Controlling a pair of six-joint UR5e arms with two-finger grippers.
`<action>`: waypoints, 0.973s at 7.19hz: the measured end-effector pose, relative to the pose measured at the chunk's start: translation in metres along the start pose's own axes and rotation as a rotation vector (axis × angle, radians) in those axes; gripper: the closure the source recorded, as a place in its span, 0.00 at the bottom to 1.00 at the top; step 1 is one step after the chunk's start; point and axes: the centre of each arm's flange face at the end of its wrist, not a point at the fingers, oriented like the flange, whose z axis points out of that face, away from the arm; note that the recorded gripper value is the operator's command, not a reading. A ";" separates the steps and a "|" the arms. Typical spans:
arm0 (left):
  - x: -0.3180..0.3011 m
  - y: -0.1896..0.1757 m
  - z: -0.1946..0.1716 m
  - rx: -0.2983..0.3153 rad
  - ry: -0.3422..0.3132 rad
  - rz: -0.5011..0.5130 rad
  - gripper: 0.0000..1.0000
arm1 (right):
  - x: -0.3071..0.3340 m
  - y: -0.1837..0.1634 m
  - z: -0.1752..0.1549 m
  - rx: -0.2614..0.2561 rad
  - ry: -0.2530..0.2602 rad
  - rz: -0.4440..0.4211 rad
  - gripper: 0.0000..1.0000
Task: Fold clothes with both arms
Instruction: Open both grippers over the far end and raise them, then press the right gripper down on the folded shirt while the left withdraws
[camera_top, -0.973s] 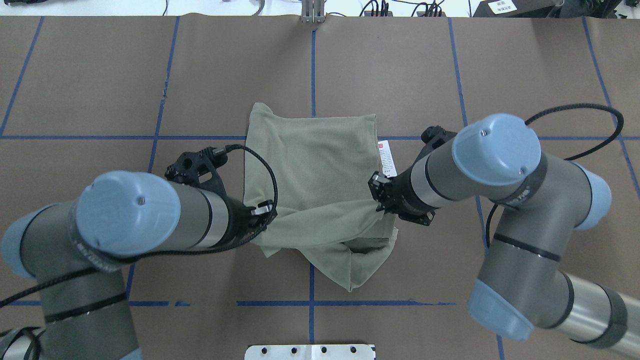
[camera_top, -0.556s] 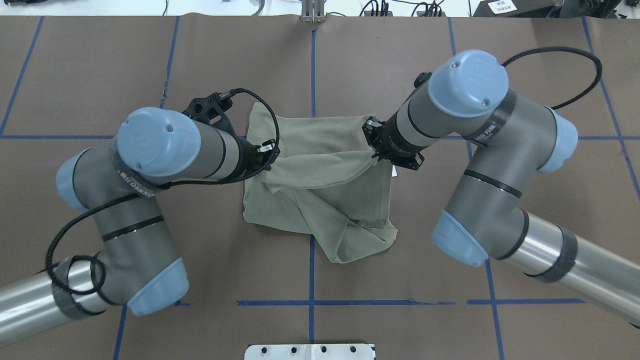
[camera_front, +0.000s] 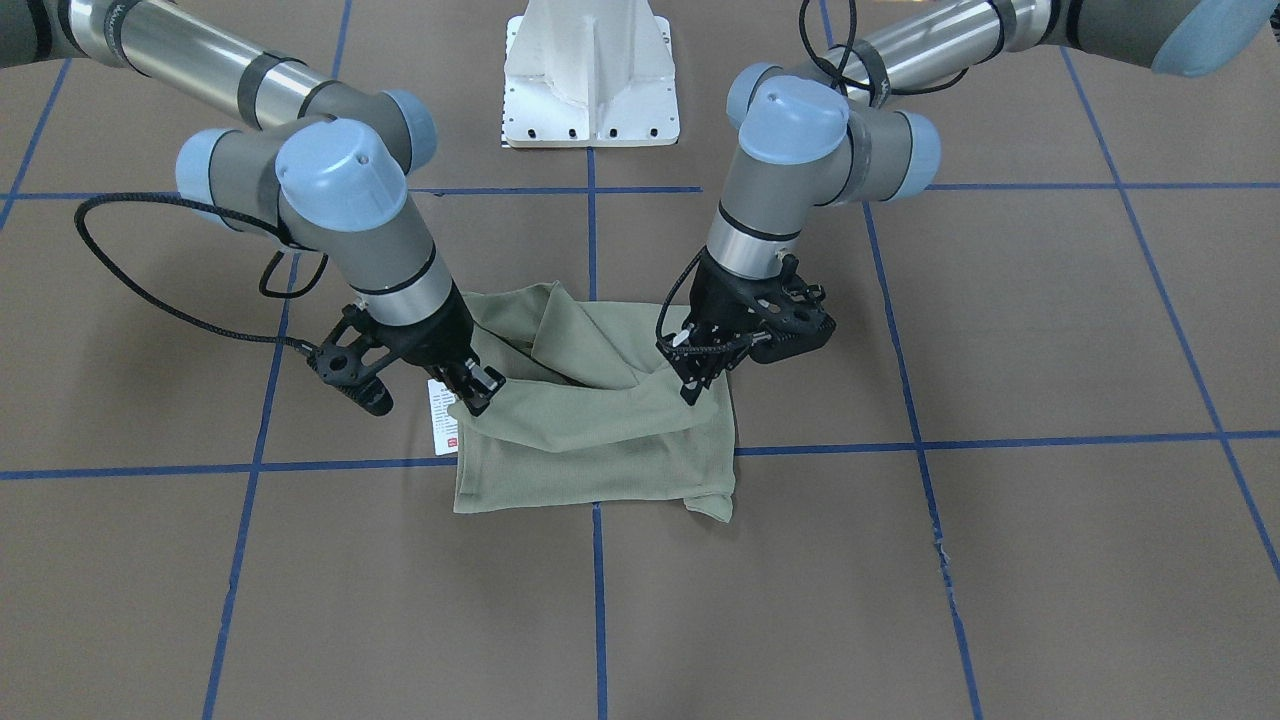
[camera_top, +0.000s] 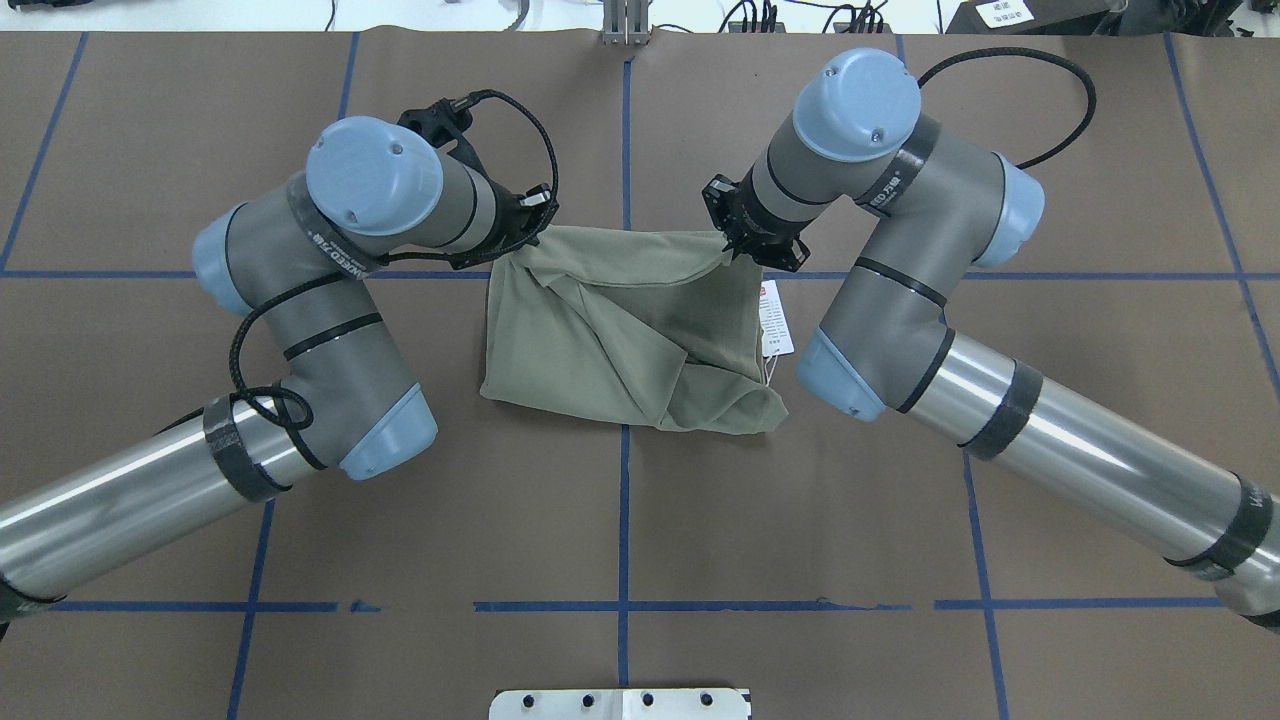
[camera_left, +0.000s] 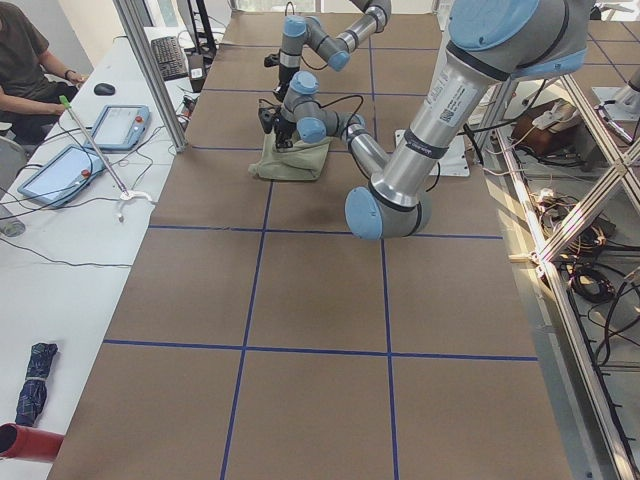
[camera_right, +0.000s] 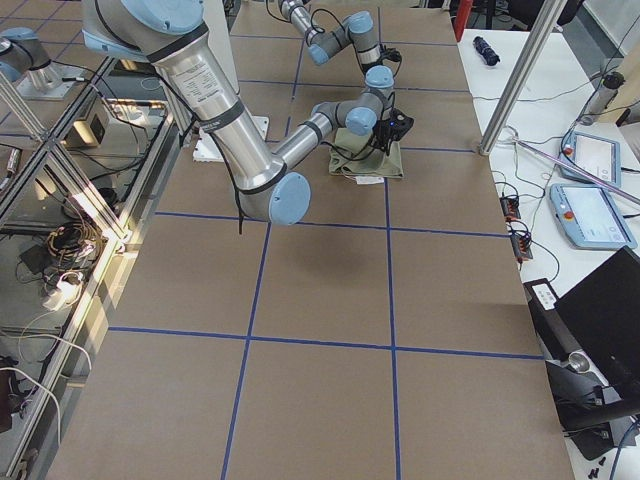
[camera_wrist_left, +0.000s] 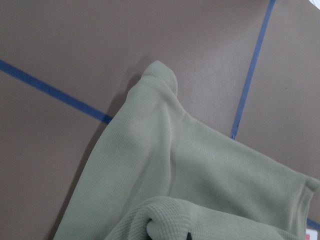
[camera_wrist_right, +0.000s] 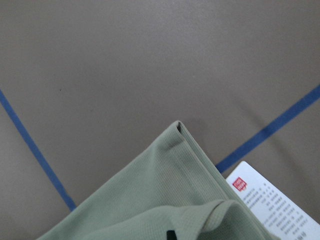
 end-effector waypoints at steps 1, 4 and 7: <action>0.008 -0.027 0.017 0.031 -0.026 0.016 0.00 | -0.006 -0.020 0.018 0.006 -0.003 0.006 0.00; -0.004 -0.092 0.049 0.091 -0.053 0.107 0.00 | -0.011 -0.062 0.025 -0.030 -0.034 0.024 0.00; -0.034 -0.142 0.021 -0.003 -0.019 0.193 0.00 | -0.021 -0.033 -0.005 -0.107 -0.077 -0.039 0.00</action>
